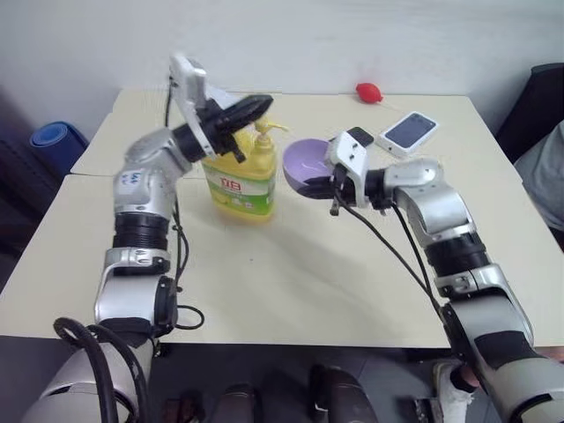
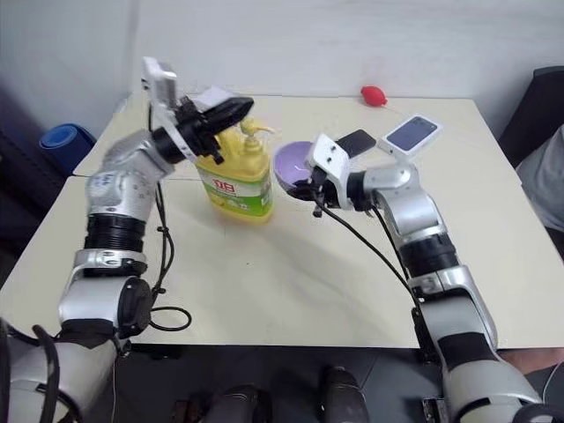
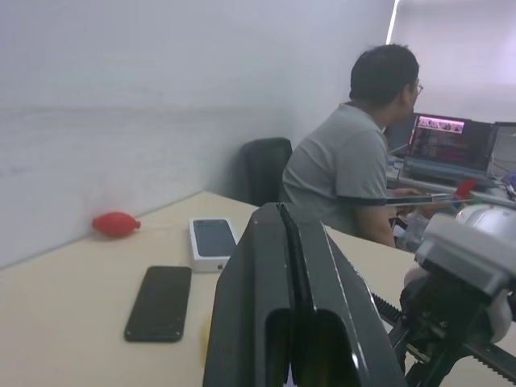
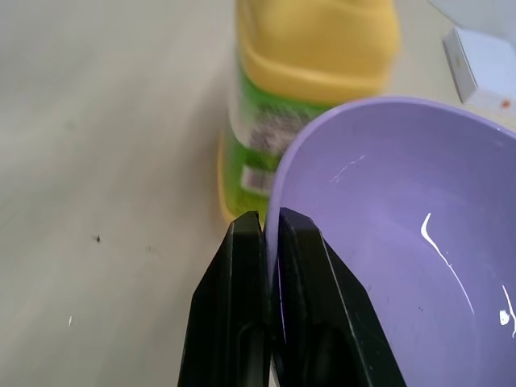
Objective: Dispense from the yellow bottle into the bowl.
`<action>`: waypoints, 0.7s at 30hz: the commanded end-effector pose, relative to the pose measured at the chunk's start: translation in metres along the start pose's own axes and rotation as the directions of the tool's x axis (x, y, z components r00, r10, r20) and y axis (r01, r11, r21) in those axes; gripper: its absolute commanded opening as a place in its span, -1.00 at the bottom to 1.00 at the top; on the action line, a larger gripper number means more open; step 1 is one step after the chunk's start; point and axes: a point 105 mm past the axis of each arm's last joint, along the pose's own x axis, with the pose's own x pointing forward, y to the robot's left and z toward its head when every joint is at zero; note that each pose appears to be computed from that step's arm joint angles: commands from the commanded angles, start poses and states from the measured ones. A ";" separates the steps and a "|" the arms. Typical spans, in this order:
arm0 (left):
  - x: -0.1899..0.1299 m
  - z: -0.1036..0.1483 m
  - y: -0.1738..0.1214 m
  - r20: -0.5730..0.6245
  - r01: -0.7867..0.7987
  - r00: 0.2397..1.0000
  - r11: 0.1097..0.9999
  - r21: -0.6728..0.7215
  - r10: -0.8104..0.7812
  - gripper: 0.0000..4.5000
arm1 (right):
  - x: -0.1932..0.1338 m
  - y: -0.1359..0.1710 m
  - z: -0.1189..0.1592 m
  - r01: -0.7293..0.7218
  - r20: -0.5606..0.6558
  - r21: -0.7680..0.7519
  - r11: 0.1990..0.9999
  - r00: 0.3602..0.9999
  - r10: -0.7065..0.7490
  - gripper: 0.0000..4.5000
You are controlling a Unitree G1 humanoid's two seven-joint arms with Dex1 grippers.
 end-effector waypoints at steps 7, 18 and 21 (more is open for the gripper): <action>-0.081 -0.028 -0.042 -0.258 0.158 0.958 0.983 0.098 -0.128 -0.99 | -0.082 0.005 -0.050 0.143 -0.074 -0.057 0.988 0.986 -0.147 -1.00; -0.158 -0.116 -0.090 -0.429 -0.002 0.903 1.000 -0.023 -0.008 -0.38 | -0.133 0.027 -0.128 0.286 -0.114 0.067 0.956 0.954 -0.277 -0.87; -0.161 -0.120 -0.097 -0.447 -0.007 0.894 0.999 -0.038 -0.011 0.00 | -0.136 0.028 -0.132 0.303 -0.076 0.061 0.951 0.951 -0.298 -0.48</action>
